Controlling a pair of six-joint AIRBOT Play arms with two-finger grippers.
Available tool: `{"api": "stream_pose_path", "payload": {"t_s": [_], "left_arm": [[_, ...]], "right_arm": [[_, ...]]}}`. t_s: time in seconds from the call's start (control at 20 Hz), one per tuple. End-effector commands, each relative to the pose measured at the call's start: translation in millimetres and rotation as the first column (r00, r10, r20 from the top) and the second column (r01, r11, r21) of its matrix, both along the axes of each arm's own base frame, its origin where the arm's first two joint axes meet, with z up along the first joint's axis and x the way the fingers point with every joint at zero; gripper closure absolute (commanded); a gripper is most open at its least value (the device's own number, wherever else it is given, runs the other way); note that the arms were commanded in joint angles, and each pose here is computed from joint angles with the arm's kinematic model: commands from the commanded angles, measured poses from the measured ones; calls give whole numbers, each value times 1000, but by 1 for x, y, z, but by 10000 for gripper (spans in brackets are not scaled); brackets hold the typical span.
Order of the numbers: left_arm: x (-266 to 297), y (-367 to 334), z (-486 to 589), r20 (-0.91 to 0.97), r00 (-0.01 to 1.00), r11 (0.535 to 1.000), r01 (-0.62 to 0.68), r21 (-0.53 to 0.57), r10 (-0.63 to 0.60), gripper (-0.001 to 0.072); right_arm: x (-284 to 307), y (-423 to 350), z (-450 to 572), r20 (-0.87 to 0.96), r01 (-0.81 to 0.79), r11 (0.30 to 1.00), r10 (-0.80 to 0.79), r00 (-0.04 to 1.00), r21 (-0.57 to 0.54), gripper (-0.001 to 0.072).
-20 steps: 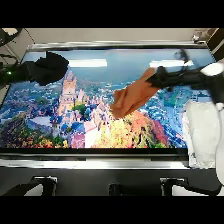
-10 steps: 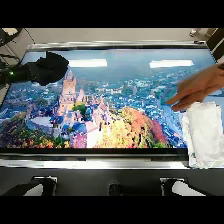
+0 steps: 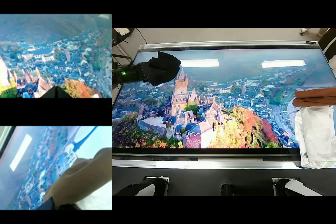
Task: Fold the shirts.
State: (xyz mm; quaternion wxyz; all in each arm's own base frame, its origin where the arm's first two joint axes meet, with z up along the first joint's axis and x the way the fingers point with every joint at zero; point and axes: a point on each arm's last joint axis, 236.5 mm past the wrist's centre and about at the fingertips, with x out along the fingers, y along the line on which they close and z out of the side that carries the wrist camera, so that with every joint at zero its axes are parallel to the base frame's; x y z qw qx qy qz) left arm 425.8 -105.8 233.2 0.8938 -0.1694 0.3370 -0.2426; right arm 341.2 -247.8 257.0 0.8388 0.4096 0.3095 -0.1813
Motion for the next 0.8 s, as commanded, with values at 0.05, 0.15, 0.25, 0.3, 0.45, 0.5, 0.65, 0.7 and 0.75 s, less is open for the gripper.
{"api": "stream_pose_path", "payload": {"t_s": [0.05, 0.15, 0.25, 0.3, 0.45, 0.5, 0.65, 0.7, 0.75], "left_arm": [[0, 0, 0, 0, 1000, 1000, -1, 0, 1, 680], [0, 0, 0, 3, 1000, 1000, 2, 3, -2, 680], [0, 0, 0, 6, 1000, 1000, 5, 7, -5, 680], [1, 1, 0, 9, 1000, 1000, 3, 7, -3, 680], [4, 2, 3, 24, 1000, 1000, -10, 4, 10, 680], [5, 3, 4, 27, 1000, 1000, -13, 3, 13, 680], [5, 2, 3, 26, 1000, 1000, -11, 4, 11, 680], [5, 2, 3, 26, 1000, 1000, -11, 4, 11, 680], [5, 3, 4, 32, 999, 1000, -8, 10, 8, 680]], "right_arm": [[-5, -5, -2, -4, 52, 997, -52, 999, 57, 671], [-3, -15, 2, 19, 101, 994, -102, 995, 51, 671], [13, -23, 19, 118, 152, 985, -162, 980, 84, 672], [23, -23, 28, 170, 149, 982, -167, 971, 112, 672], [62, 7, 21, 196, 45, 988, -74, 978, 147, 671], [73, 18, 15, 184, 13, 989, -41, 982, 148, 671], [73, 23, 10, 158, -9, 994, -8, 987, 109, 671], [63, 13, 8, 131, 25, 997, -35, 991, 78, 671], [49, 1, 4, 93, 65, 997, -69, 993, 49, 671]]}}
